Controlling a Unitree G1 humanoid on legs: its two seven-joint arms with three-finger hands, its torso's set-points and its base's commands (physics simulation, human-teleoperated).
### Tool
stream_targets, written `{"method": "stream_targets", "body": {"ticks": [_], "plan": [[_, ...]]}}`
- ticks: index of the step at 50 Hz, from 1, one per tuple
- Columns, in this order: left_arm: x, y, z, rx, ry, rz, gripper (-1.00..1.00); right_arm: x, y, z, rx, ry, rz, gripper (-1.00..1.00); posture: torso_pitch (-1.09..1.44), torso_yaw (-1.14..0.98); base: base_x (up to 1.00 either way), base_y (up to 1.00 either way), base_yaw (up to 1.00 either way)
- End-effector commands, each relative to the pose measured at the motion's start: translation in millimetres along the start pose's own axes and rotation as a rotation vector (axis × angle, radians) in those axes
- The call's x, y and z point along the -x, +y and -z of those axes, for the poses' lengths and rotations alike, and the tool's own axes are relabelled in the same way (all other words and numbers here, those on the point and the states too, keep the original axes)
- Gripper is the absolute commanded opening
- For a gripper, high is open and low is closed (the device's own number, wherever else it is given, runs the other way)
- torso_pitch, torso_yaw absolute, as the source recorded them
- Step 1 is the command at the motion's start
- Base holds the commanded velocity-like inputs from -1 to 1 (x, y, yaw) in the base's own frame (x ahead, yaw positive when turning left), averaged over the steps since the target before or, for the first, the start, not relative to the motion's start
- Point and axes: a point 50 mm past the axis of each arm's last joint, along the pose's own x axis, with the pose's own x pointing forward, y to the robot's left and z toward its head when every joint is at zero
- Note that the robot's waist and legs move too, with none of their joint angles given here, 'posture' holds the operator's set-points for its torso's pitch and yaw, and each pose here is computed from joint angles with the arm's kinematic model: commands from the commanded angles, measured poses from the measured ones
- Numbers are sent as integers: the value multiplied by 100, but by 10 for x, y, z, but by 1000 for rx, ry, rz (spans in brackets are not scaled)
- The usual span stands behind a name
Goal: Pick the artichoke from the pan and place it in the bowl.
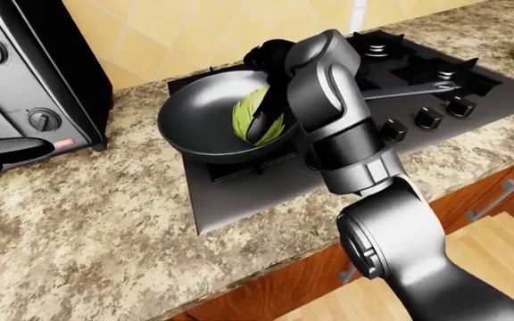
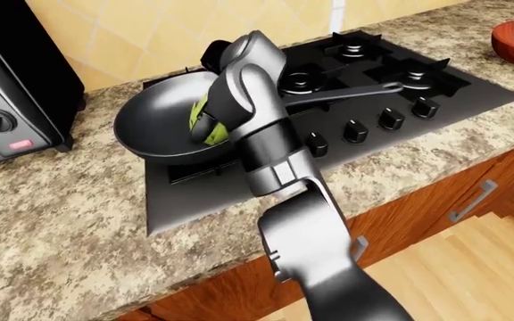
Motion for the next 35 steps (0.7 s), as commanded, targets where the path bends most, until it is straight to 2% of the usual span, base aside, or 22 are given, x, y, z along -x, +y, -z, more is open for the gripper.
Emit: {"method": "stream_targets", "body": {"ticks": [1, 14, 33, 34, 35], "plan": [[-2, 20, -148, -20, -76, -10, 100, 112, -86, -162, 32, -65, 62, 100, 0, 0, 0, 0, 0], [4, 22, -134, -20, -73, -9, 100, -10, 17, -88, 25, -53, 47, 100, 0, 0, 0, 0, 0], [20, 25, -117, -19, -70, -9, 100, -134, -36, -17, 12, -38, 67, 100, 0, 0, 0, 0, 0], [20, 26, -116, -19, -70, -9, 100, -140, -39, -8, 12, -36, 68, 98, 0, 0, 0, 0, 0], [20, 26, -115, -19, -70, -9, 100, -145, -38, 1, 13, -35, 68, 68, 0, 0, 0, 0, 0]]}}
